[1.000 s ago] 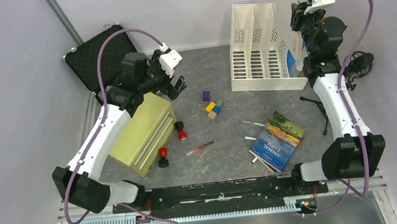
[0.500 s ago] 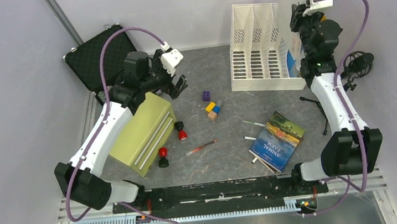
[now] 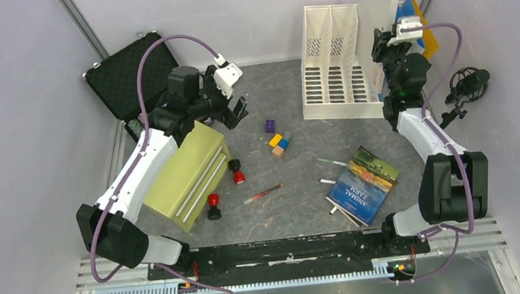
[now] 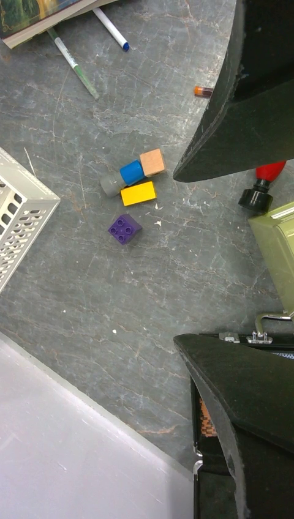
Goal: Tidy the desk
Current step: Place the folder in the storage box, then pick up the book at the corner of the board.
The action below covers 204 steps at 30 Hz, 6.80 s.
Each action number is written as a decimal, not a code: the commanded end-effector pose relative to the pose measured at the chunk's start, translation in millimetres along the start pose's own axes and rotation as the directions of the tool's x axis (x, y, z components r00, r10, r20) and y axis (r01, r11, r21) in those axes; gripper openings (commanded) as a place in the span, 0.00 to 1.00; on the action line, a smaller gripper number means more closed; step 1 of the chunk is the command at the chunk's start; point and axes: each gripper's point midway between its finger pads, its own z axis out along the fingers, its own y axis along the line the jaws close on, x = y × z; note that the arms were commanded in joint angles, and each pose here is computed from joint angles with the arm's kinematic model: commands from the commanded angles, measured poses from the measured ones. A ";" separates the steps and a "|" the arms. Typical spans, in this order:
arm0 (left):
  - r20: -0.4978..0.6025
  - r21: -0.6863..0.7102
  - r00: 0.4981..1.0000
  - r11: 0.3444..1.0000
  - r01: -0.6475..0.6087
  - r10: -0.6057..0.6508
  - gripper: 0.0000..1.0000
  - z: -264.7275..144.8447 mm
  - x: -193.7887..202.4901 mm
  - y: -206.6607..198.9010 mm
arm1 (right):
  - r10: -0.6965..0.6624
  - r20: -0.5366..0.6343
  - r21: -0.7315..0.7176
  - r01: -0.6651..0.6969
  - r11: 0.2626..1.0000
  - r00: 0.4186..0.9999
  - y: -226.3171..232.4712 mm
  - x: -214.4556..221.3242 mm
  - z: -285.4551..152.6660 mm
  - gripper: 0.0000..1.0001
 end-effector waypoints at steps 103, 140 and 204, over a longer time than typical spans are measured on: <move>-0.037 0.219 0.991 0.966 0.136 -0.131 1.00 39.7 1.9 -24.6 | -0.157 0.084 0.146 0.144 0.979 0.984 -38.7 96.8 -33.9 0.75; -0.113 0.319 0.962 0.926 -0.202 0.249 1.00 14.6 49.7 -135.2 | -0.706 -0.566 -0.810 -0.126 0.573 0.427 36.5 232.5 -302.3 0.98; -0.153 0.353 0.919 0.889 -0.293 0.363 1.00 35.3 72.4 -160.7 | -0.393 -0.738 -0.674 -0.579 0.459 0.548 78.8 249.0 -274.5 0.00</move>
